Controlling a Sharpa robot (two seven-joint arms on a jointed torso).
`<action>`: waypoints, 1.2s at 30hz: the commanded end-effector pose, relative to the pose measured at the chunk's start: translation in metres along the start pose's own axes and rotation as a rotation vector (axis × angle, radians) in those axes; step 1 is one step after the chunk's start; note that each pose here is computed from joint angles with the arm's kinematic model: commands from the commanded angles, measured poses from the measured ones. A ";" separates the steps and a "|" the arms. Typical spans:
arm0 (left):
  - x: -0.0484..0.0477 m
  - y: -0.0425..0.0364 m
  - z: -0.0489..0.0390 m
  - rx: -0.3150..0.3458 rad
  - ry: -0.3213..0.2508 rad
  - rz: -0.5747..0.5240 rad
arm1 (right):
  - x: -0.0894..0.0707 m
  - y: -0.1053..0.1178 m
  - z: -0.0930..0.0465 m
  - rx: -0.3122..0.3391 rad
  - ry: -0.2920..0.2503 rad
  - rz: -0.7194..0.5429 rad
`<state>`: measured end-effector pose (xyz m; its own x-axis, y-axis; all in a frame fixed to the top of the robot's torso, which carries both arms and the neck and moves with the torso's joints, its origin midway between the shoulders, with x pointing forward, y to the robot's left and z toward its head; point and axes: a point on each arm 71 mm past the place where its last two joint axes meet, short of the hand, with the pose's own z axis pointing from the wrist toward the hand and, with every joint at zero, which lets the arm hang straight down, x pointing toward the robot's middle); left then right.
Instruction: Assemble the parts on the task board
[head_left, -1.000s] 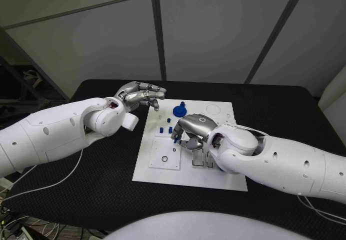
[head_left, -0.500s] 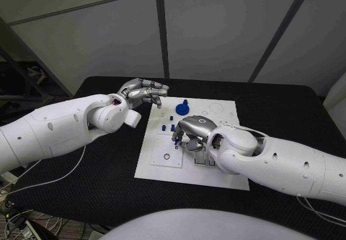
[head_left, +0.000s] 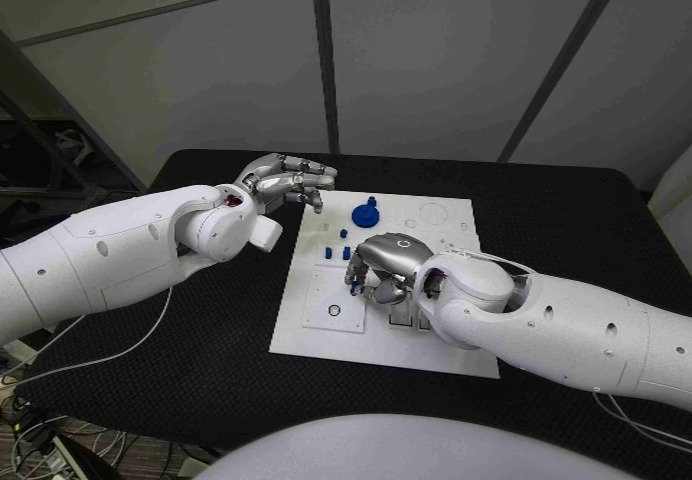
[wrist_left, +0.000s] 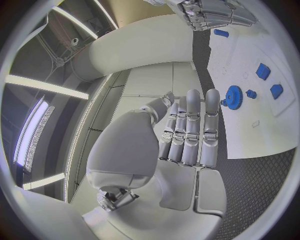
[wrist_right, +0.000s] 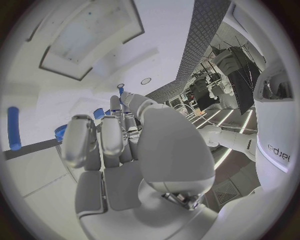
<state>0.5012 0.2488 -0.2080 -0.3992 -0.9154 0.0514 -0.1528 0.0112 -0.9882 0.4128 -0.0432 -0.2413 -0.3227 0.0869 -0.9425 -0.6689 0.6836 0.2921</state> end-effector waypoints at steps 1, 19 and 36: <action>0.0009 -0.0026 0.0004 0.023 0.011 -0.006 | 0.001 0.000 0.000 0.001 0.013 -0.013; 0.0009 -0.0024 0.0007 0.021 0.013 -0.006 | 0.005 -0.001 0.001 0.005 0.054 -0.031; 0.0013 -0.0021 0.0011 0.017 0.015 -0.007 | 0.015 0.001 -0.001 0.003 0.076 -0.044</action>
<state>0.5016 0.2485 -0.2083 -0.4021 -0.9141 0.0528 -0.1534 0.0104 -0.9881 0.4080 -0.0409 -0.2498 -0.3347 0.0279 -0.9419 -0.6843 0.6800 0.2633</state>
